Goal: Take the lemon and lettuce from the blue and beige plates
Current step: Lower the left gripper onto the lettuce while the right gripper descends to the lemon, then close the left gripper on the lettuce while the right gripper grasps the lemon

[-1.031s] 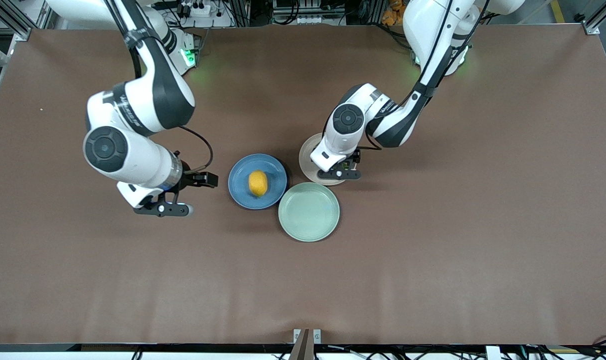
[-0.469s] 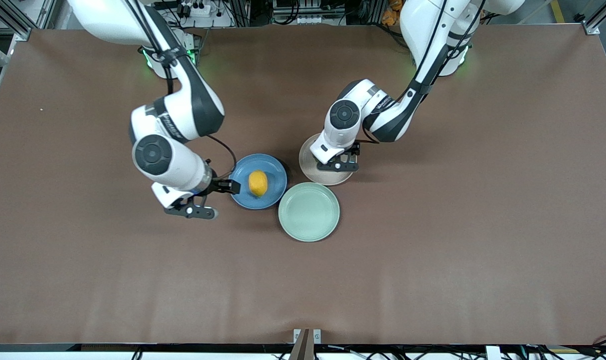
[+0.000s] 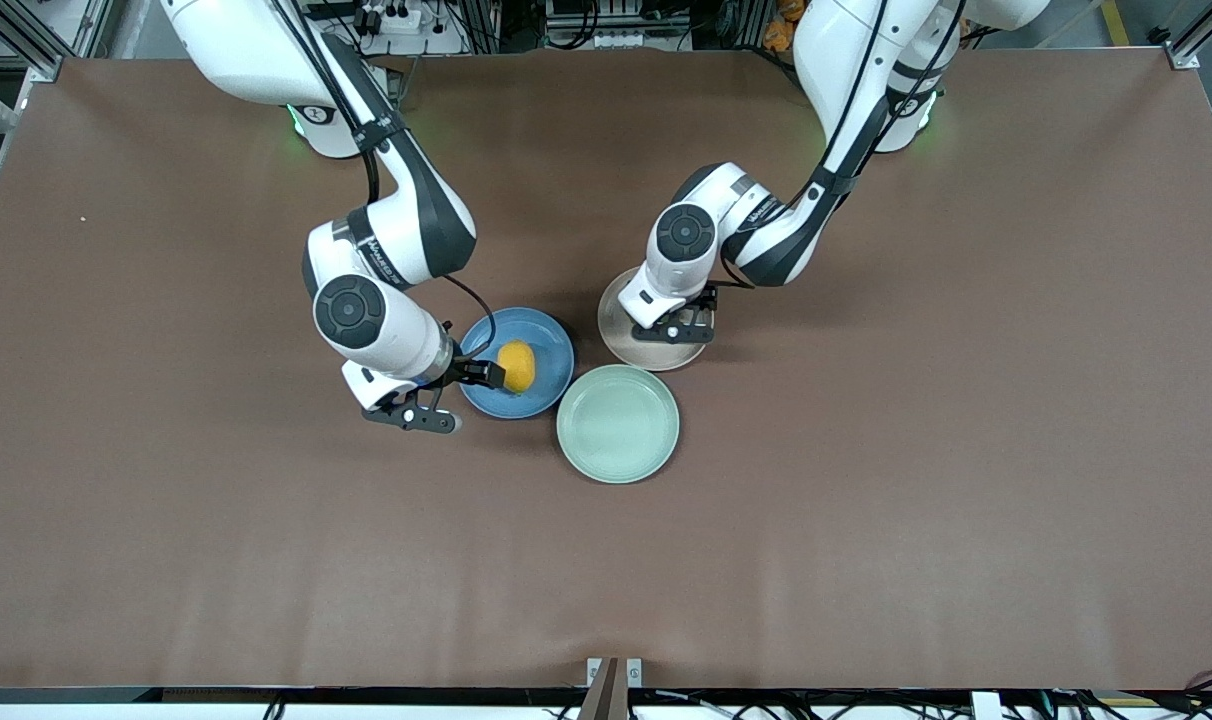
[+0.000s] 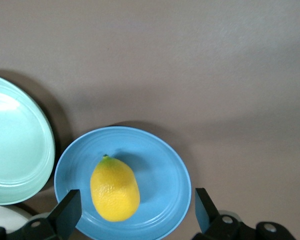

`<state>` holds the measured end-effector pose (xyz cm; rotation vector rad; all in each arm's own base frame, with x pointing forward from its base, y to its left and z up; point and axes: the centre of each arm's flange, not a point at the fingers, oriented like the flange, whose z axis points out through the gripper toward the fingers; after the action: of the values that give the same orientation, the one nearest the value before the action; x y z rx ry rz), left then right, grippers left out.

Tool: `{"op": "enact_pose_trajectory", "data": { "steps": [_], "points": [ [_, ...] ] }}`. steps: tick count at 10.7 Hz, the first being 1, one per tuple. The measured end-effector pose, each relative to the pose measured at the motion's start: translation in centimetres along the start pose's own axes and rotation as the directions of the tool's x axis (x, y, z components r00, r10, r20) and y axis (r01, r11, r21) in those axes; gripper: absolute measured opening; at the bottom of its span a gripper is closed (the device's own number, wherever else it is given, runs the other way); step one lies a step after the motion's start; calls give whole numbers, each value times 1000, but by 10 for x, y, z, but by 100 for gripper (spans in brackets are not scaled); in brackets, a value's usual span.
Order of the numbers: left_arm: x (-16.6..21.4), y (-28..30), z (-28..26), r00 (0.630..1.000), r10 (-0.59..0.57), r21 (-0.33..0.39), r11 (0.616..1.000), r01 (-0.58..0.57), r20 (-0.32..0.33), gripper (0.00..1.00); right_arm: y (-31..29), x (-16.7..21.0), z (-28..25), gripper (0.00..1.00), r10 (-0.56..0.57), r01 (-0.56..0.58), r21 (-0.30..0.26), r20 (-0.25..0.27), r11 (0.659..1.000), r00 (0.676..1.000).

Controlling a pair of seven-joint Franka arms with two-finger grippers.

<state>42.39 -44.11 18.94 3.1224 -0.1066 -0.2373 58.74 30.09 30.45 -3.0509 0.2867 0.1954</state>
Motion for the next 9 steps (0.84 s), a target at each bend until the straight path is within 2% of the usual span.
{"op": "enact_pose_trajectory", "data": {
  "steps": [2,6,8,9],
  "points": [
    [-3,3,5,1000,6,0,1000,-6,1,100,-7,-9,13,100,19,-19,22,-15,1000,1000],
    [-3,3,10,1000,2,3,1000,-2,7,100,-29,-36,47,100,29,-28,22,-32,999,999],
    [-9,9,11,996,-85,5,996,85,6,72,-29,-44,68,100,34,-32,25,-50,999,998],
    [-18,19,13,991,-134,9,991,134,5,62,-28,-47,76,100,32,-31,23,-52,999,998]
  ]
}}
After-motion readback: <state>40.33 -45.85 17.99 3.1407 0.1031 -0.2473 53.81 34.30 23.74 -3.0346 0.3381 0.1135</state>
